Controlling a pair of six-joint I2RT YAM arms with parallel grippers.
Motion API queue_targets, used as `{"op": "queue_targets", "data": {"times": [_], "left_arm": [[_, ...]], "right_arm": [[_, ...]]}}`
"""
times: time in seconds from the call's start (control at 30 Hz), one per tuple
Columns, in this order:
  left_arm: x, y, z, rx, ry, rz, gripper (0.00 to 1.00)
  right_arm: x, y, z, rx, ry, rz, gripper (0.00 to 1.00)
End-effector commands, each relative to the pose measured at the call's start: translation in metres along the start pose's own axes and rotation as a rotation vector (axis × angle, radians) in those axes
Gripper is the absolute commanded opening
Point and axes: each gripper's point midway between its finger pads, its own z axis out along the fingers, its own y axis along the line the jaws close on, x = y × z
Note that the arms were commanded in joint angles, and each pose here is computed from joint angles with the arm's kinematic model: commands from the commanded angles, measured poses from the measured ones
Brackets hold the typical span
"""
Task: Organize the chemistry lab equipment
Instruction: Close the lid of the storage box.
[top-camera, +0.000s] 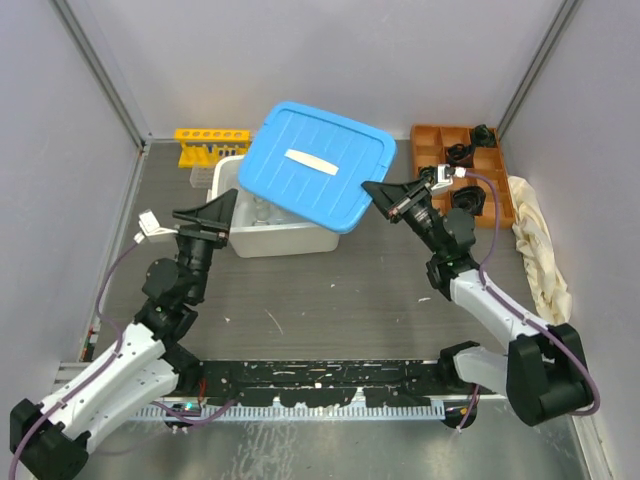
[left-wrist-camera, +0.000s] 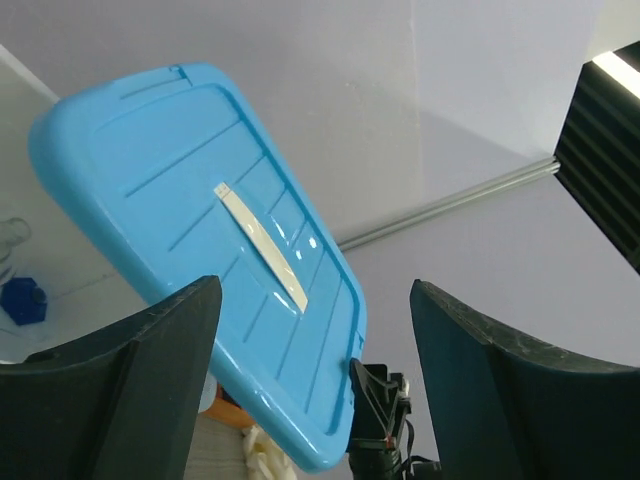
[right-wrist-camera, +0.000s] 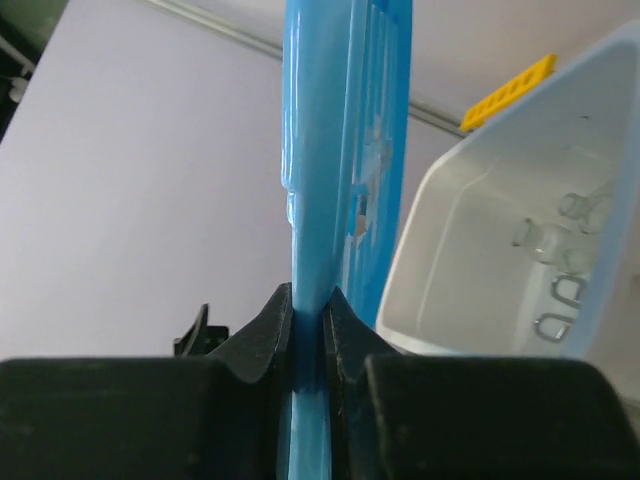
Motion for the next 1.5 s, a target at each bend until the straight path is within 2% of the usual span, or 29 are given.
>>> {"op": "queue_targets", "data": {"times": [0.0, 0.17, 0.33, 0.5, 0.6, 0.8, 0.87, 0.97, 1.07, 1.1, 1.23, 1.33, 1.47], "left_arm": [[0.003, 0.025, -0.008, -0.092, 0.03, 0.099, 0.79], [0.014, 0.041, -0.02, -0.163, 0.136, 0.229, 0.76], [0.002, 0.053, -0.045, -0.265, 0.209, 0.422, 0.7], [-0.022, 0.046, -0.07, -0.243, 0.18, 0.502, 0.58], [-0.028, 0.043, -0.078, -0.251, 0.204, 0.561, 0.53], [-0.033, 0.041, -0.077, -0.344, 0.283, 0.692, 0.44], [-0.035, 0.042, -0.071, -0.379, 0.287, 0.743, 0.37], [-0.039, 0.04, -0.057, -0.405, 0.275, 0.812, 0.13], [-0.039, 0.038, -0.04, -0.409, 0.256, 0.864, 0.05], [-0.038, 0.037, -0.034, -0.412, 0.254, 0.878, 0.05], [-0.031, 0.037, -0.016, -0.419, 0.264, 0.915, 0.23], [-0.025, 0.034, -0.007, -0.406, 0.283, 0.925, 0.3], [-0.016, 0.03, 0.002, -0.398, 0.321, 0.931, 0.47]], "right_arm": [[-0.007, 0.034, 0.009, -0.127, 0.042, -0.052, 0.01], [-0.005, 0.058, 0.027, -0.216, 0.199, -0.07, 0.01], [-0.012, 0.07, 0.047, -0.241, 0.347, -0.081, 0.01], [-0.018, 0.052, 0.07, -0.172, 0.488, -0.09, 0.01], [-0.018, 0.039, 0.078, -0.155, 0.551, -0.07, 0.01], [-0.019, 0.005, 0.092, -0.114, 0.571, -0.001, 0.01], [-0.019, -0.001, 0.095, -0.141, 0.565, 0.049, 0.01], [-0.02, -0.002, 0.095, -0.208, 0.553, 0.143, 0.01], [-0.021, -0.007, 0.093, -0.253, 0.532, 0.224, 0.01], [-0.021, -0.01, 0.092, -0.252, 0.53, 0.234, 0.01], [-0.016, -0.029, 0.091, -0.183, 0.515, 0.227, 0.01], [-0.012, -0.039, 0.092, -0.122, 0.527, 0.204, 0.01], [-0.01, -0.058, 0.094, -0.016, 0.535, 0.147, 0.01]]}}
